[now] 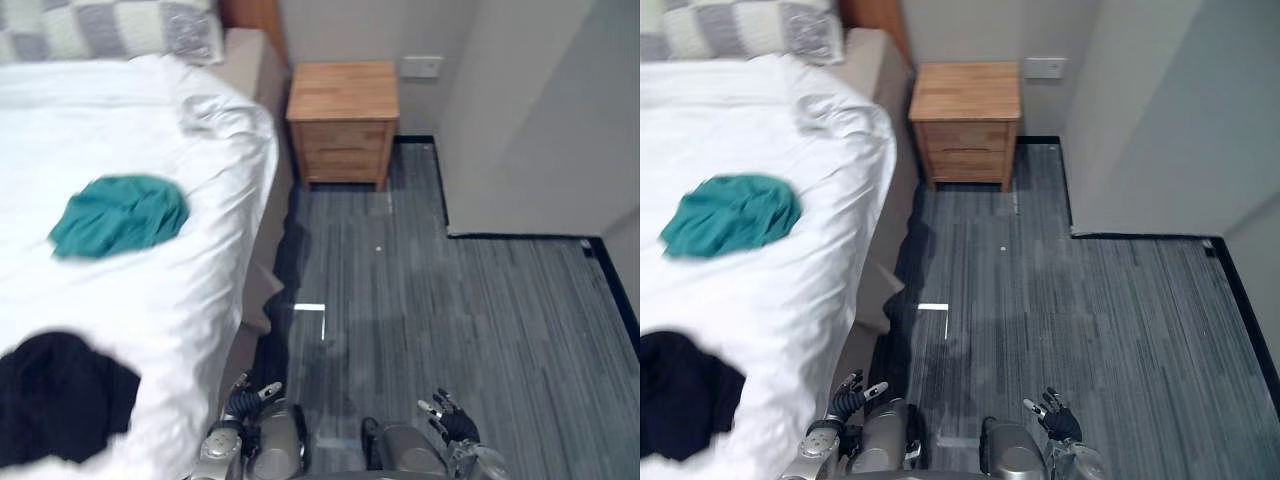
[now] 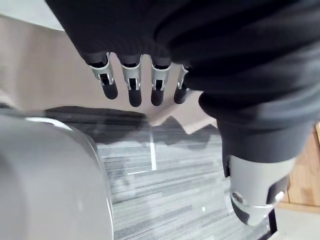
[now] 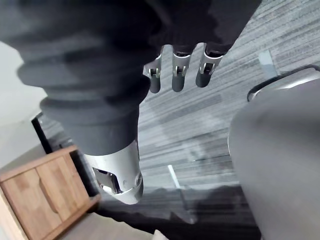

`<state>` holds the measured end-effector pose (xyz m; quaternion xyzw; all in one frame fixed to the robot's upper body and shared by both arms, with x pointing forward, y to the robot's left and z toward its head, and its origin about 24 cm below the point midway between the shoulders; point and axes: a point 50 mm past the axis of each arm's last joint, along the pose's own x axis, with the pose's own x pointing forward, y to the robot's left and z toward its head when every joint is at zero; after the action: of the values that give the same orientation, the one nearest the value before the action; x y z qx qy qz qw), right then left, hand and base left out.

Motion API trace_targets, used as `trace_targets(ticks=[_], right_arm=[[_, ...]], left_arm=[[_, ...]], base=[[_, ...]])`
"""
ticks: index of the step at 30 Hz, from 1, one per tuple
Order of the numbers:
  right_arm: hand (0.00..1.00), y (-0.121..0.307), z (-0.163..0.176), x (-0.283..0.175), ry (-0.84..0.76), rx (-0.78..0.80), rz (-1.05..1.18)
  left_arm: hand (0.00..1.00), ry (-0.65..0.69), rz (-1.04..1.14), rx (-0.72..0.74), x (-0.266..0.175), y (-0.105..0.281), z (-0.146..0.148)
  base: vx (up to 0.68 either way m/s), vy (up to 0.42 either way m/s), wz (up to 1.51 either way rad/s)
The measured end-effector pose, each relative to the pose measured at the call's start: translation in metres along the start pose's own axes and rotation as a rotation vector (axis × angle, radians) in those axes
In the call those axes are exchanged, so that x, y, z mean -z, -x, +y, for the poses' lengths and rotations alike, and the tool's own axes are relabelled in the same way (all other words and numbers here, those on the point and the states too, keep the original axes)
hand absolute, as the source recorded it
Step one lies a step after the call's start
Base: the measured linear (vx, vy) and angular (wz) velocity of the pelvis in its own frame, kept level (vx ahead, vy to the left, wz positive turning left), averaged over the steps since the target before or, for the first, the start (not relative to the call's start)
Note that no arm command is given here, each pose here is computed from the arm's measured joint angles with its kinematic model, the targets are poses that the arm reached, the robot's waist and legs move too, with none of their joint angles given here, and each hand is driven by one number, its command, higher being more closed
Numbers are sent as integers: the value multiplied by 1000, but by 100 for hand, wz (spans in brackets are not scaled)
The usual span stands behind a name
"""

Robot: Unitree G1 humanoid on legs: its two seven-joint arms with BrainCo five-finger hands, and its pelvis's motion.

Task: Tidy the bed and pick cloth on bed and put in laundry

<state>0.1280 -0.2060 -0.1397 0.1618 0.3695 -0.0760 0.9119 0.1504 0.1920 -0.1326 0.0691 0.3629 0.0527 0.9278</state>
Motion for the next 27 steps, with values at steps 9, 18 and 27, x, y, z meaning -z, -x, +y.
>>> trace_targets(ticks=[9, 18, 27], right_arm=[[0, -1, 19, 5, 35, -91, -14], [0, -7, 14, -17, 123, -118, -67], [0, -10, 21, -25, 288, -204, -68]], left_arm=[[0, -91, 70, 34, 10, 0, 4], [0, -58, 56, 81, -1, -6, -2], [0, 117, -17, 73, 4, 5, -16]], base=[[541, 248, -30], [562, -40, 14], [499, -99, 27]])
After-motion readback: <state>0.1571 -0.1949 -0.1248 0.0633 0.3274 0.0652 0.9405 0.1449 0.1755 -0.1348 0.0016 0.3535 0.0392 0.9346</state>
